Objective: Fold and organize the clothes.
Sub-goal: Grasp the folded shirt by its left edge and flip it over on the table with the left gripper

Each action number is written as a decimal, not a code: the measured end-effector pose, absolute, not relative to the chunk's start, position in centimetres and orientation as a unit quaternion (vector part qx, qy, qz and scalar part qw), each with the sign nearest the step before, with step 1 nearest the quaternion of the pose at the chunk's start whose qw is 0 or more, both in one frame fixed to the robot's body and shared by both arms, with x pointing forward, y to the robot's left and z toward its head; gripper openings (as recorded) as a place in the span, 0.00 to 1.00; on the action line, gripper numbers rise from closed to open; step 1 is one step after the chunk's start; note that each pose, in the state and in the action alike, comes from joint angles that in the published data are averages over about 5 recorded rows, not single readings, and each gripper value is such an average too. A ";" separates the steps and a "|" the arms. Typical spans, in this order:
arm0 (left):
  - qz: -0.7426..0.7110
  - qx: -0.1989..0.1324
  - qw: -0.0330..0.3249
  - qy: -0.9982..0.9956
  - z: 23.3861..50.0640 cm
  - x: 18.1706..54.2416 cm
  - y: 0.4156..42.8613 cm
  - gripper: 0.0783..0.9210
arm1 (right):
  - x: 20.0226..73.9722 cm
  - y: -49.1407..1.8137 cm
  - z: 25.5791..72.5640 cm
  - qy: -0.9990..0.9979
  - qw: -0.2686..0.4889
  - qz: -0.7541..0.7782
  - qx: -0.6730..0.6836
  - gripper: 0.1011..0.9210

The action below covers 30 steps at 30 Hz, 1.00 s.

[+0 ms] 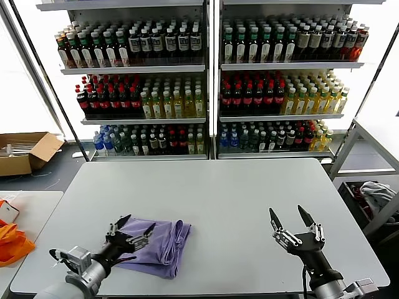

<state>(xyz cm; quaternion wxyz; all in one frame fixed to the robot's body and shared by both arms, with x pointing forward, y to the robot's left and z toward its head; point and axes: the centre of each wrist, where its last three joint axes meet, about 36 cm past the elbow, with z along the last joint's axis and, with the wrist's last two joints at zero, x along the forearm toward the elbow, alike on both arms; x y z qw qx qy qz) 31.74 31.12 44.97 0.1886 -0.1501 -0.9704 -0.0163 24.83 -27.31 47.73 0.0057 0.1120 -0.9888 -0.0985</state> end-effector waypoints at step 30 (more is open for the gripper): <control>0.041 -0.087 0.299 -0.949 39.9 32.9 36.0 0.57 | 23.6 -27.0 47.1 -0.990 0.004 -0.087 0.114 0.88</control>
